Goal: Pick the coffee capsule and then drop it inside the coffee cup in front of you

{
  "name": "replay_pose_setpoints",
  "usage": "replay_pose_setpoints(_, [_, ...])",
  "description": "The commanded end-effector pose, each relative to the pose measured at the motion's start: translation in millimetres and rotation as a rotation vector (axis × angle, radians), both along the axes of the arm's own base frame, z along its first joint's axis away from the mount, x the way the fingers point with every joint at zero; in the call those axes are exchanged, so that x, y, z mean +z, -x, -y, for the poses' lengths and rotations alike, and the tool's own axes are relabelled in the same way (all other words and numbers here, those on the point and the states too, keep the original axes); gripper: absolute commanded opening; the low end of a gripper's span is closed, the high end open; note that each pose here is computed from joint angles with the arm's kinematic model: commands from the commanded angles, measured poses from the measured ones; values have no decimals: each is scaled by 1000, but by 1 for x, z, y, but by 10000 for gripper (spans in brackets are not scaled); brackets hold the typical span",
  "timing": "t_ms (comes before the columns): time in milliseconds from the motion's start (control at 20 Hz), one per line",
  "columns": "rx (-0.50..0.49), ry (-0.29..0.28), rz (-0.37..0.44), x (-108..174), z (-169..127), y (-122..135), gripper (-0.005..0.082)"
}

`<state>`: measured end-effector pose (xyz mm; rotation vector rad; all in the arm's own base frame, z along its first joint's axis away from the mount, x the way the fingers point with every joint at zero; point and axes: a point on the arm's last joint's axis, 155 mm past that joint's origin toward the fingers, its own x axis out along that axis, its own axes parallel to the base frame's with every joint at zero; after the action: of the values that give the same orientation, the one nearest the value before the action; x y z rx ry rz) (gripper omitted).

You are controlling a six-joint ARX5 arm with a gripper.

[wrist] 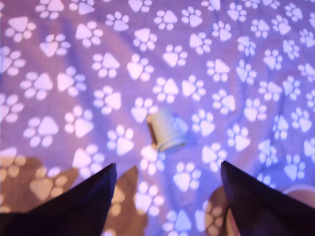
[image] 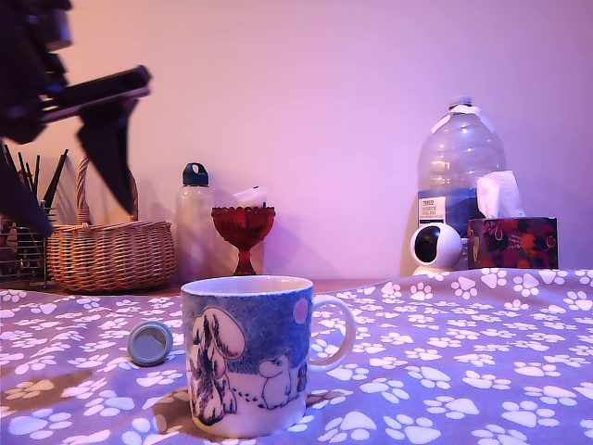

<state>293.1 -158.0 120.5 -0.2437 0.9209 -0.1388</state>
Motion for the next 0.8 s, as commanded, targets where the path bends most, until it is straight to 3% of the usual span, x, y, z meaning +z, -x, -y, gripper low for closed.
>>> replay_pose_setpoints(0, [9, -10, -29, -4, 5, -6, 616])
replay_pose_setpoints(450, [102, -11, -161, -36, 14, -18, 600])
replay_pose_setpoints(750, [107, -34, -196, -56, 19, -25, 600])
